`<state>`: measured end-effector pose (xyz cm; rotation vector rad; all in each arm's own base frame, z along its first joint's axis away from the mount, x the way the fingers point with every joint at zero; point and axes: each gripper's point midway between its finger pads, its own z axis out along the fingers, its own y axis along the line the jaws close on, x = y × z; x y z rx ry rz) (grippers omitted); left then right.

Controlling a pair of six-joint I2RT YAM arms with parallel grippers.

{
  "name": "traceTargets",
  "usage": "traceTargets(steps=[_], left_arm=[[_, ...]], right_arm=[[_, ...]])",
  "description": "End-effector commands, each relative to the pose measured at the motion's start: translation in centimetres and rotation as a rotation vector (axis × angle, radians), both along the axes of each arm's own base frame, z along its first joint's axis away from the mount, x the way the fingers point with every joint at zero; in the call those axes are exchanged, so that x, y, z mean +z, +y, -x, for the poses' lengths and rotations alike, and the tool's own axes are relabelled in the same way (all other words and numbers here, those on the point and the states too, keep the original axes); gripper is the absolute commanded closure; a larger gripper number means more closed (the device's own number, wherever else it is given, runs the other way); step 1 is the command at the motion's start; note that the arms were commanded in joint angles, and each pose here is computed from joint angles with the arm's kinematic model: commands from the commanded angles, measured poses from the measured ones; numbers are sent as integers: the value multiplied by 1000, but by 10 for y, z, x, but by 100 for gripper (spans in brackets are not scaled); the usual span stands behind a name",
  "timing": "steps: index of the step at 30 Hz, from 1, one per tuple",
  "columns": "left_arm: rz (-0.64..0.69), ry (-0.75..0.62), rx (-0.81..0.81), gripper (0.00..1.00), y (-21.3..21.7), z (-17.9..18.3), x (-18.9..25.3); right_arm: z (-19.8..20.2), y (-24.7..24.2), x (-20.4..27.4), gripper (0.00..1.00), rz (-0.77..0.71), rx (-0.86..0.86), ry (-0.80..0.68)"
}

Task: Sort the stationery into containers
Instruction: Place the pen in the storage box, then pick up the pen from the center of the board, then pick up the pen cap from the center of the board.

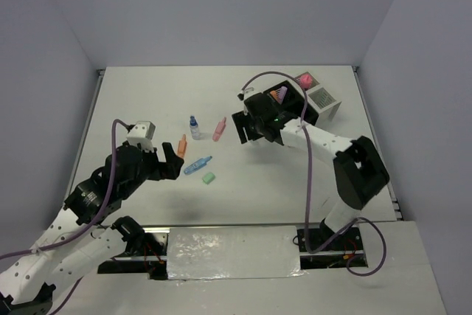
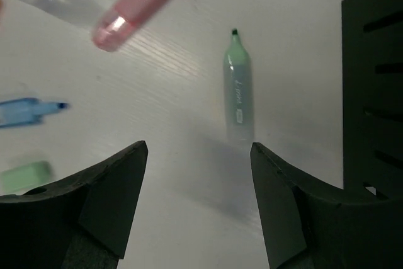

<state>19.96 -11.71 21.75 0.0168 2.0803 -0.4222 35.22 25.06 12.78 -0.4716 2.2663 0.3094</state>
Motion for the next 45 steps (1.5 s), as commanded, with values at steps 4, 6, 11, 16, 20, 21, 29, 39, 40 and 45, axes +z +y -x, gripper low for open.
traceTargets(steps=[4, 6, 11, 16, 20, 21, 29, 39, 40, 45], left_arm=[[44, -45, -81, 1, -16, -2, 17], [31, -21, -87, 1, -19, -4, 12], [26, -6, -127, 1, -27, -4, 8], [36, -16, -144, 1, -29, -2, 11], [38, -18, -152, 1, -29, -1, 11], [37, -17, -152, 1, -29, -1, 11], [37, -13, -168, 1, -33, -1, 10], [-100, 320, -211, 1, -74, -13, -72], [-113, 332, -211, 1, -77, -14, -79], [-148, 366, -232, 11, -94, -23, -104]], right_arm=[[-21, -23, -45, 27, 219, 13, 113], [-28, -24, -61, 28, 242, 15, 146], [-40, -30, -84, 32, 228, 18, 207], [-41, -28, -101, 37, 232, 46, 245], [-35, -25, -115, 43, 238, 71, 292], [-32, -23, -117, 44, 231, 79, 301], [-9, -21, -126, 89, 204, 77, 360], [34, -21, 8, 100, -95, -14, 137], [46, -27, 10, 100, -95, -29, 141], [90, -43, 54, 100, -177, -44, 80]])
